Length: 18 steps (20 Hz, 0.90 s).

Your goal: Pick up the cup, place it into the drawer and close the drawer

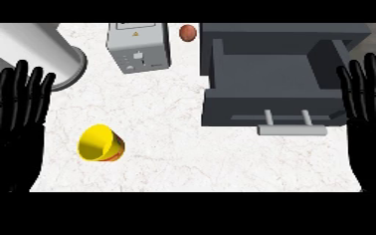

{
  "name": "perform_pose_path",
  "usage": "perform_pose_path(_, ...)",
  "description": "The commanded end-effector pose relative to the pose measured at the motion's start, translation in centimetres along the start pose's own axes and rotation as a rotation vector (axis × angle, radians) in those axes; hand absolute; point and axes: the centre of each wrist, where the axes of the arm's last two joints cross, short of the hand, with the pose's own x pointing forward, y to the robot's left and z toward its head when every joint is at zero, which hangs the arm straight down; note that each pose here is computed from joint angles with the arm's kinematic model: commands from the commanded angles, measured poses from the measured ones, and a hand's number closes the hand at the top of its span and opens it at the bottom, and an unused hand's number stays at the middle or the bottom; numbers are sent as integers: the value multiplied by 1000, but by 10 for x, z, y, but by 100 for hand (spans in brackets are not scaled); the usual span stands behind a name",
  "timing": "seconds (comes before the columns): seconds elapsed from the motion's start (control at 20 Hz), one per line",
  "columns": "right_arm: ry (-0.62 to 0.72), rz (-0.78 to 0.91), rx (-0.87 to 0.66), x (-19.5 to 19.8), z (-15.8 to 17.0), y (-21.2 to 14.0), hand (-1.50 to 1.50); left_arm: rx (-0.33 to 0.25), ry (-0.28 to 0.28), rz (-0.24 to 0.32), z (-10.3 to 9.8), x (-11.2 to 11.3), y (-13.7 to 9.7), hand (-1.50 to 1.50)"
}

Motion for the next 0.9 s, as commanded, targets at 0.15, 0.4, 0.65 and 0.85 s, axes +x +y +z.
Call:
perform_pose_path(0.15, 16, -30, 50, -1, -1, 10, -150, 336, -17, -237, 6, -8, -17, -150)
perform_pose_path(0.4, 113, -137, 147, -8, 1, 12, -150, 628, 51, -150, -2, -20, -37, -150)
perform_pose_path(0.65, 109, -139, 108, -13, 7, 8, -150, 655, 60, -143, -3, -23, -80, -150)
perform_pose_path(0.85, 122, -137, 137, -7, 1, 20, -150, 659, 53, -154, -13, -28, -97, -150)
